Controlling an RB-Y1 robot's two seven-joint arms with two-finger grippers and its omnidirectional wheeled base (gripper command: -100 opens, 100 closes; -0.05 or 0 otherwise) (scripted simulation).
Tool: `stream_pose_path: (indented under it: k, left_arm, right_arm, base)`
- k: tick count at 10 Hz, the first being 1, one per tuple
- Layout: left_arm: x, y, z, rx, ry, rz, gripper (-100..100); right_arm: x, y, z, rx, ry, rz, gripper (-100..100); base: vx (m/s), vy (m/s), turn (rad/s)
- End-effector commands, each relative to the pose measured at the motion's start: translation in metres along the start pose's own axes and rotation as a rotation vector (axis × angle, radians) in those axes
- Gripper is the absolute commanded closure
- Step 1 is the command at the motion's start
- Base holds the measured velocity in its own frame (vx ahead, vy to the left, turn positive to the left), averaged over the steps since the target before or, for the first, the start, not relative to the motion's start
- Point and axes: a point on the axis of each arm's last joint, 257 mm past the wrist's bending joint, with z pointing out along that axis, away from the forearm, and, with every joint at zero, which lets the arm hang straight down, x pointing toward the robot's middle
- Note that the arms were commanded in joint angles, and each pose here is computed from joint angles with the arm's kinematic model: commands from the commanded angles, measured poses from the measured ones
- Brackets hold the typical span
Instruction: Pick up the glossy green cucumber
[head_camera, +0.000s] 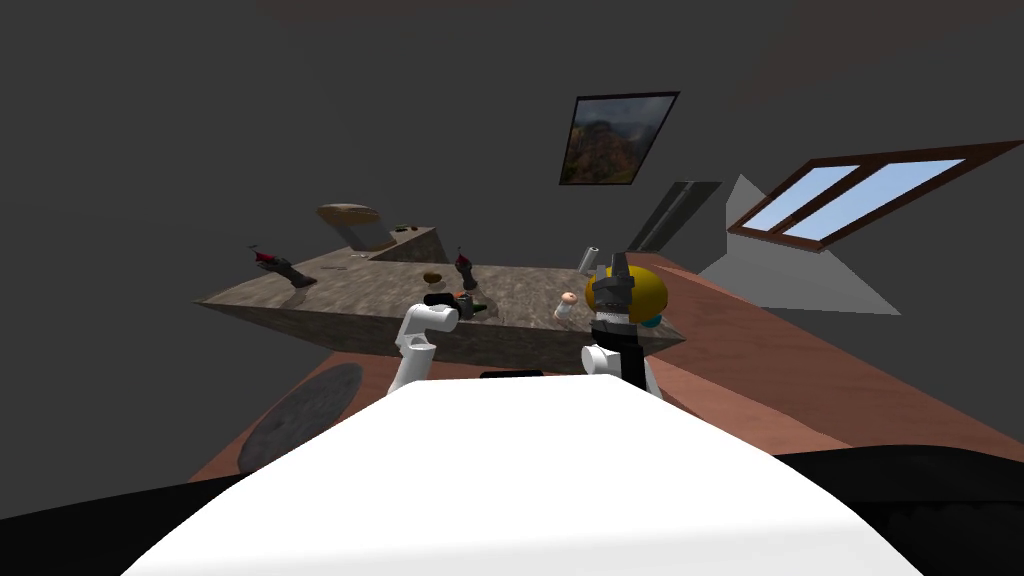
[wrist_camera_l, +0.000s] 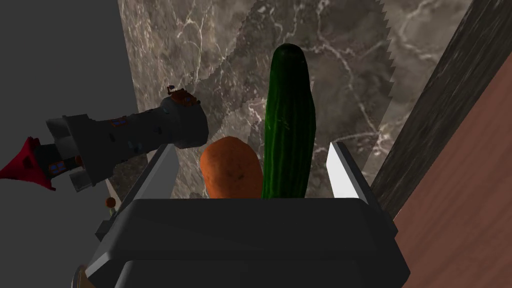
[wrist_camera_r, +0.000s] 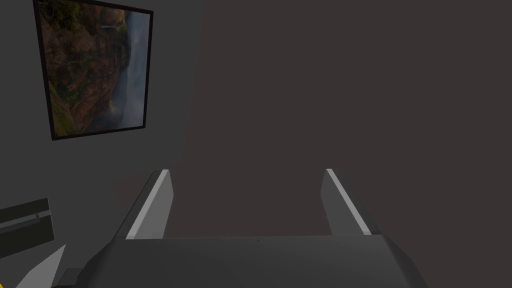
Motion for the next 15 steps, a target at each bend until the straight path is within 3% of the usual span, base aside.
stream_pose_path:
  k: [1,11,14,15]
  left_arm:
    - [-0.002,0.007,0.002,-0.037,-0.009,-0.006,-100]
    - [-0.029,0.048,0.005,-0.285,-0.107,-0.060,-100]
    - [-0.042,0.056,0.001,-0.334,-0.144,-0.071,-100]
    - [-0.039,0.053,0.002,-0.322,-0.135,-0.069,-100]
  right_arm:
    - [0.000,0.000,0.000,0.000,0.000,0.000,0]
    - [0.000,0.000,0.000,0.000,0.000,0.000,0]
    - [0.000,0.000,0.000,0.000,0.000,0.000,0]
    - [0.000,0.000,0.000,0.000,0.000,0.000,0]
  base:
    - [0.027,0.003,-0.039]
    - [0.031,0.017,-0.051]
    - [0.019,0.026,-0.045]
    - [0.005,0.007,-0.021]
